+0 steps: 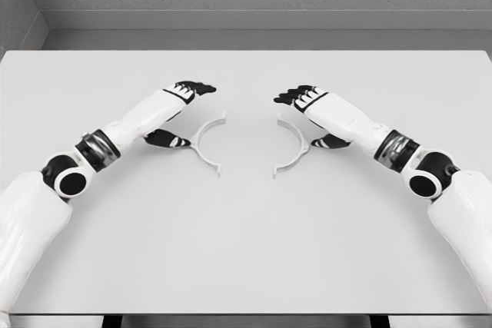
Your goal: Assemble PVC drainage pipe clamps
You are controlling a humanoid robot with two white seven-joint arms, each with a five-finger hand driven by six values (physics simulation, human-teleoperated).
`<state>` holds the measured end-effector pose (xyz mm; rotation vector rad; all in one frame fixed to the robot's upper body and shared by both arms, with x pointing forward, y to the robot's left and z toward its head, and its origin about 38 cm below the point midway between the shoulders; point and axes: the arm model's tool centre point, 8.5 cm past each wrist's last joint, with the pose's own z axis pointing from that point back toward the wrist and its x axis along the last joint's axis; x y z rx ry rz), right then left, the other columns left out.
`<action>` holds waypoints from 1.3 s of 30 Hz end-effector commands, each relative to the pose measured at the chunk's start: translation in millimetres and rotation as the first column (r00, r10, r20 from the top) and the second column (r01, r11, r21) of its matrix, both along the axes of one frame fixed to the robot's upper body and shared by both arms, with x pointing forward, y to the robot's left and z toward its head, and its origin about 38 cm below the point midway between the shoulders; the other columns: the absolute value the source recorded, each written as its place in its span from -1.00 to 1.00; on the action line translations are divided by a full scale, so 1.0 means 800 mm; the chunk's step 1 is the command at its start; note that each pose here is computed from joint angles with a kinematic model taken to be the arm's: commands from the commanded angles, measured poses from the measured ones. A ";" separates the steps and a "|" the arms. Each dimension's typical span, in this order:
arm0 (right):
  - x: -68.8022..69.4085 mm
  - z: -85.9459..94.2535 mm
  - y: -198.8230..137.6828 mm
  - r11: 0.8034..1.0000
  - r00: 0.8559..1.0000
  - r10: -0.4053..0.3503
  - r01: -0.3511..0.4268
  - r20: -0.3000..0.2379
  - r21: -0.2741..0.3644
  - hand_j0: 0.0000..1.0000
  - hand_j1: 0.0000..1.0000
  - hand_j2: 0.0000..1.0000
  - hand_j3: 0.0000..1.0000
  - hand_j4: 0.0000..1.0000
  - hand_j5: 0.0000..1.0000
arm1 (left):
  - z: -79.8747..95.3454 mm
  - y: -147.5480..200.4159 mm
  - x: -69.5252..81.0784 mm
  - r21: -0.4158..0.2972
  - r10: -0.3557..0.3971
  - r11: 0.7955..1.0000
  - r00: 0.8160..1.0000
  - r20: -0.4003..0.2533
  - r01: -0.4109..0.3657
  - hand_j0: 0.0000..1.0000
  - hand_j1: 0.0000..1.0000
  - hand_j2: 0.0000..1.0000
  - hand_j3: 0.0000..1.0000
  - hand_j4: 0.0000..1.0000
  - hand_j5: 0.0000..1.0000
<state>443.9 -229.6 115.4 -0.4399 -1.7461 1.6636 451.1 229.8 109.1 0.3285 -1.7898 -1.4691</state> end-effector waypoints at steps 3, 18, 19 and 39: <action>-0.001 -0.002 0.010 1.000 1.000 0.014 -0.014 -0.005 0.012 1.00 1.00 1.00 1.00 1.00 1.00 | 0.002 -0.008 0.001 -0.019 -0.006 1.000 1.000 0.003 0.006 1.00 1.00 1.00 1.00 1.00 1.00; 0.001 0.000 0.047 0.997 0.998 0.065 -0.064 -0.009 0.030 1.00 1.00 1.00 1.00 1.00 1.00 | 0.002 -0.036 0.001 -0.023 -0.032 0.999 0.999 0.016 0.032 1.00 1.00 1.00 1.00 1.00 1.00; 0.001 0.000 0.049 0.997 0.998 0.067 -0.067 -0.010 0.030 1.00 1.00 1.00 1.00 1.00 1.00 | 0.002 -0.036 0.001 -0.023 -0.032 0.999 0.999 0.016 0.032 1.00 1.00 1.00 1.00 1.00 1.00; 0.010 0.105 -0.073 0.993 0.985 -0.089 0.076 0.147 0.096 1.00 1.00 1.00 1.00 1.00 1.00 | 0.029 -0.009 0.020 -0.011 0.008 1.000 0.998 0.060 -0.007 1.00 1.00 1.00 1.00 1.00 1.00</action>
